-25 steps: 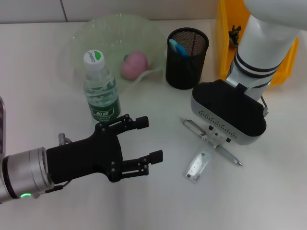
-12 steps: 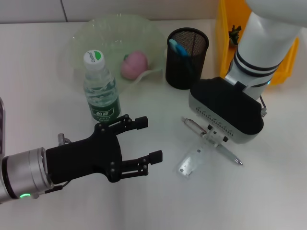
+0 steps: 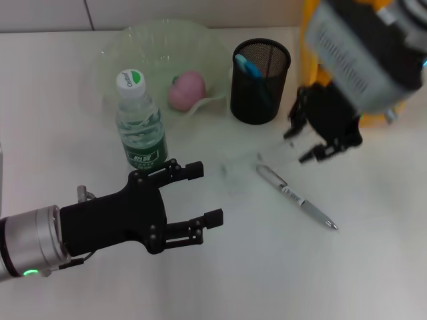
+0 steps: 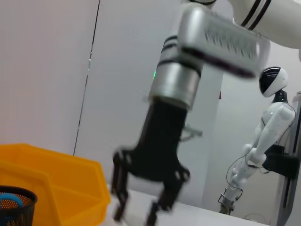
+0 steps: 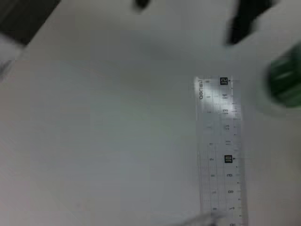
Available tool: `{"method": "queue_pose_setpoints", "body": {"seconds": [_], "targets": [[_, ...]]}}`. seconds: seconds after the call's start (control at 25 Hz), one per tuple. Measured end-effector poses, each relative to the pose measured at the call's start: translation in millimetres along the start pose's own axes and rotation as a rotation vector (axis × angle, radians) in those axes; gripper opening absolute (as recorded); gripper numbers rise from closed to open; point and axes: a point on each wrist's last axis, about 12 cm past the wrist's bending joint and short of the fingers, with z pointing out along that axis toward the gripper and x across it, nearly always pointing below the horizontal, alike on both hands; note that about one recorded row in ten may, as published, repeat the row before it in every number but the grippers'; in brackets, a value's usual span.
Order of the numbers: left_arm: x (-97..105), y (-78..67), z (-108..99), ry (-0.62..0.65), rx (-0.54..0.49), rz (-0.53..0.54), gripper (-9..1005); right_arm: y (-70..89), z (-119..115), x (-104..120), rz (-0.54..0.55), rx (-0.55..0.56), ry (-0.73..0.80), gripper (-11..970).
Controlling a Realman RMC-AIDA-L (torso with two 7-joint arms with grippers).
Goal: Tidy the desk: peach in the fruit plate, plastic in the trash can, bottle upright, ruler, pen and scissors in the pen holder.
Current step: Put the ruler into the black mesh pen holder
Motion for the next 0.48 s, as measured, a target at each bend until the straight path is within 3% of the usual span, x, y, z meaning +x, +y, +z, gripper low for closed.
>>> {"method": "queue_pose_setpoints", "body": {"seconds": [0.12,0.16,0.2,0.24,0.36,0.4,0.48], "targets": [[-1,0.2,0,-0.003,0.002,0.002,829,-2.1,-16,8,0.088,0.086,-0.102,390],[-1,0.1,0,-0.005,0.003,0.002,829,-4.3,-23,12,0.138,0.143,-0.169,392],[-2,-0.8,-1,-0.012,0.009,0.002,829,-9.2,-34,23,0.248,0.279,-0.297,394],[-2,-0.8,-1,-0.012,0.009,0.002,829,-9.2,-34,23,0.248,0.279,-0.297,395],[-3,-2.3,-1,-0.022,0.02,0.001,829,-12.9,-34,42,0.41,0.481,-0.469,400],[-4,-3.5,-2,-0.031,0.028,0.0,829,-12.9,-25,53,0.505,0.602,-0.585,402],[-4,-4.0,-2,-0.035,0.031,0.0,829,-11.2,-17,58,0.541,0.65,-0.646,405]]}}
